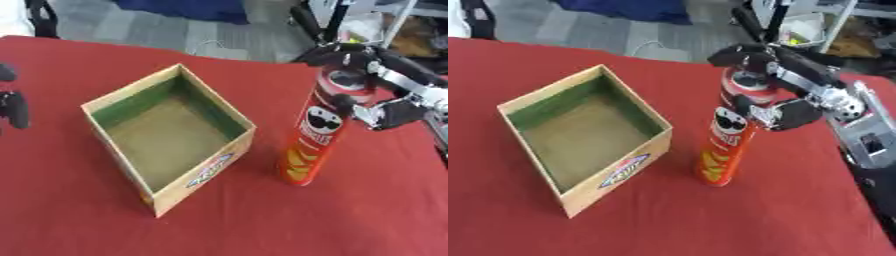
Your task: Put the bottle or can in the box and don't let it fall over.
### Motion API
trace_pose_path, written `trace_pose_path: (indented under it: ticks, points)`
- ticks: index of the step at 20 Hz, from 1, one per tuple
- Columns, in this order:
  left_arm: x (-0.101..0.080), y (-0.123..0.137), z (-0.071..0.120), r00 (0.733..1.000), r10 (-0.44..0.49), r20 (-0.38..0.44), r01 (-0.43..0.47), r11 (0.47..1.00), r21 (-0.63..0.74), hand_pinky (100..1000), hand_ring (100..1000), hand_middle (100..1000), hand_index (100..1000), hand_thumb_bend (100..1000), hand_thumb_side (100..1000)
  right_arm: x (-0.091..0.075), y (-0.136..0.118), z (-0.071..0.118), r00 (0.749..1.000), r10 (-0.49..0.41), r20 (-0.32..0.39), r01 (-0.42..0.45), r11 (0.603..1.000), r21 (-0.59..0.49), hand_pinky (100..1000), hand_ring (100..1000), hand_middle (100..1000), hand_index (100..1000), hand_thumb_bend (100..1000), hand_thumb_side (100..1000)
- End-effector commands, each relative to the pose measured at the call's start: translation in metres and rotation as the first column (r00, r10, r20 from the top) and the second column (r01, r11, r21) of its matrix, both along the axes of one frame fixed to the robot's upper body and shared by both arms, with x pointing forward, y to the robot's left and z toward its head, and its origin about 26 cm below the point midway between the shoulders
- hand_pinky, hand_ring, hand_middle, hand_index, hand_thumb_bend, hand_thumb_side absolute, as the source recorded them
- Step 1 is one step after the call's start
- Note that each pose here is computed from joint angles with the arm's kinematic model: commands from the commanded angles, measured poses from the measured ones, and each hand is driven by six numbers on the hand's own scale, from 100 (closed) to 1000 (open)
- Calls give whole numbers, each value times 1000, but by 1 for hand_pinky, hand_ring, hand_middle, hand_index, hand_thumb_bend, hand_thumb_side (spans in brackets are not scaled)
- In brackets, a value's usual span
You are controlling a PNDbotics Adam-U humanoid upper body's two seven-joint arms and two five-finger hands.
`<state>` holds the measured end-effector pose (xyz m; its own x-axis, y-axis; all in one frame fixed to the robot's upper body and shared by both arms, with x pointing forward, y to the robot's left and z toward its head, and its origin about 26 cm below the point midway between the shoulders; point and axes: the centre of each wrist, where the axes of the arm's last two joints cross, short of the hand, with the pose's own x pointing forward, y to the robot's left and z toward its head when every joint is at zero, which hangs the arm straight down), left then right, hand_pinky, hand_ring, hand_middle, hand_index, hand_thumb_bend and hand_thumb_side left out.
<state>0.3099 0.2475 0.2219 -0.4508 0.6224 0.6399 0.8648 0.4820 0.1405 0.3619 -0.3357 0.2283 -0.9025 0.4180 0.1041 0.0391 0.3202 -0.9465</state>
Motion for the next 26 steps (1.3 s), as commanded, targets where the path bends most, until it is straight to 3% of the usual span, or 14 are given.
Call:
trace_pose_path:
  ticks: [1,8,14,20,26]
  points:
    - [-3,0,9,999,-10,31,10,1000,11,516,750,812,883,100,647,-2,0,11,984,158,81,-127,945,-300,806,836,855,894,100,584]
    - [-3,-1,9,999,-13,29,12,1000,13,515,754,810,876,100,647,-2,2,8,986,151,70,-119,933,-340,638,734,804,849,100,163]
    - [-2,-1,10,999,-14,28,14,1000,11,517,759,804,859,100,648,-3,5,7,985,163,53,-133,922,-364,488,689,794,826,100,155]
    - [-2,-1,10,999,-18,27,17,1000,11,518,761,791,849,100,649,-2,8,0,983,186,1,-172,910,-377,451,678,781,817,100,100]
    - [-2,-1,10,999,-20,25,19,1000,10,518,765,779,840,100,648,0,9,-5,975,220,-42,-220,905,-363,379,630,688,723,100,100]
